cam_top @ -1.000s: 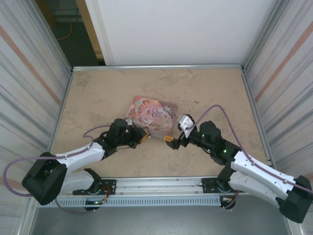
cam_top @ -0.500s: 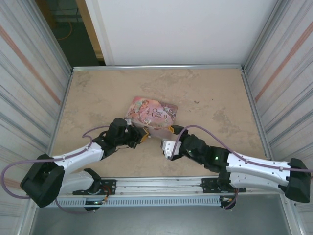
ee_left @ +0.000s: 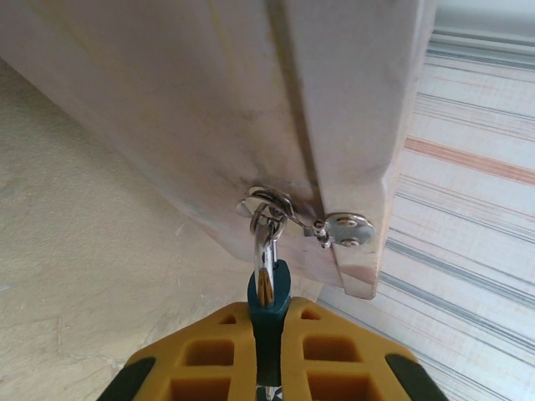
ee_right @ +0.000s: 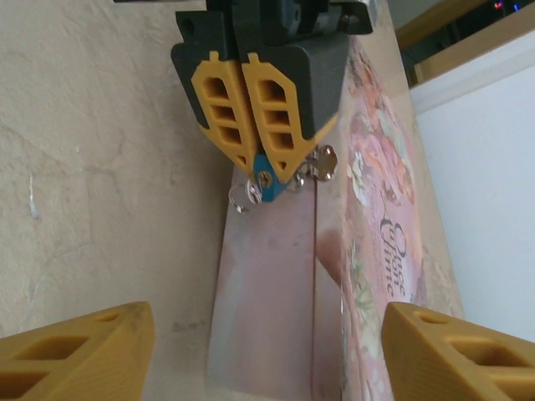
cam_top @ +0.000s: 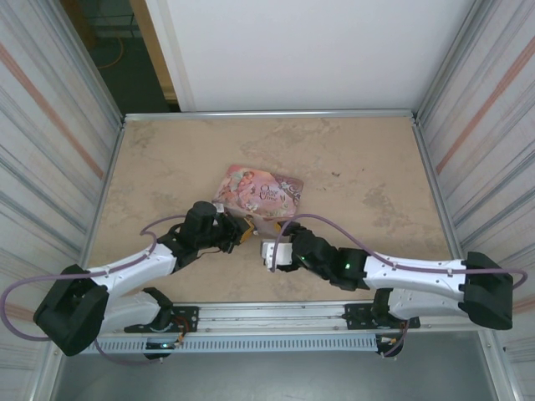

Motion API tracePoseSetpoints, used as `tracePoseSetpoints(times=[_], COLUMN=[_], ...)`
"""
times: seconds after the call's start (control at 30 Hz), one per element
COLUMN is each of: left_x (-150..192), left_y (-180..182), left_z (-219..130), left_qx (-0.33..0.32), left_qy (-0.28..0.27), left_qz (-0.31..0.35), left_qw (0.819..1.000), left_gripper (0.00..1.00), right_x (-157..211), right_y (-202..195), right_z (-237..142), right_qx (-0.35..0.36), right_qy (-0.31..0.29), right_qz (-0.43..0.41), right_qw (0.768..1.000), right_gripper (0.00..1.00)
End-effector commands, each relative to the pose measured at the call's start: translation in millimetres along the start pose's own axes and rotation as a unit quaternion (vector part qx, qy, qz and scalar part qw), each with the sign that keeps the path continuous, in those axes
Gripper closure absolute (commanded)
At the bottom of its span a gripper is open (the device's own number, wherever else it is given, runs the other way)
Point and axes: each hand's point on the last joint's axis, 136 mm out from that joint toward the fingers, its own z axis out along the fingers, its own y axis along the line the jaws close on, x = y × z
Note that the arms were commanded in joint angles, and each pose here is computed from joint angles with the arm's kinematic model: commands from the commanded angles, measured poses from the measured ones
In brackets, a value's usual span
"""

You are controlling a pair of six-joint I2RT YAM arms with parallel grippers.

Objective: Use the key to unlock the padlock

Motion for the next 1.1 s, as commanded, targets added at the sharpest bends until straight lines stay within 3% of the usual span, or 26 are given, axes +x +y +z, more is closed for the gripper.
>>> tracePoseSetpoints(times=[0.0,0.33,1.07], left_x=[5.0,5.4,5.9], left_y=[-30.0,-29.7,-25.8], left_z=[-7.0,-7.2,-6.6], left_qx=[0.044,0.043,0.039], left_qy=[0.008,0.009,0.011], left_qz=[0.010,0.009,0.011], left_qw=[0.999,0.999,0.999], left_gripper=[1.00,1.00,1.00], right_x=[-25.2,-28.7,-21.9], right_y=[-9.7,0.8,-3.3], right_z=[4.0,27.1,56.0], right_qx=[0.009,-0.002,0.026], right_qy=[-0.033,-0.027,-0.011], right_qz=[0.019,0.022,0.040], right_qw=[0.999,0.999,0.999], right_gripper=[0.33,0.48,0.66])
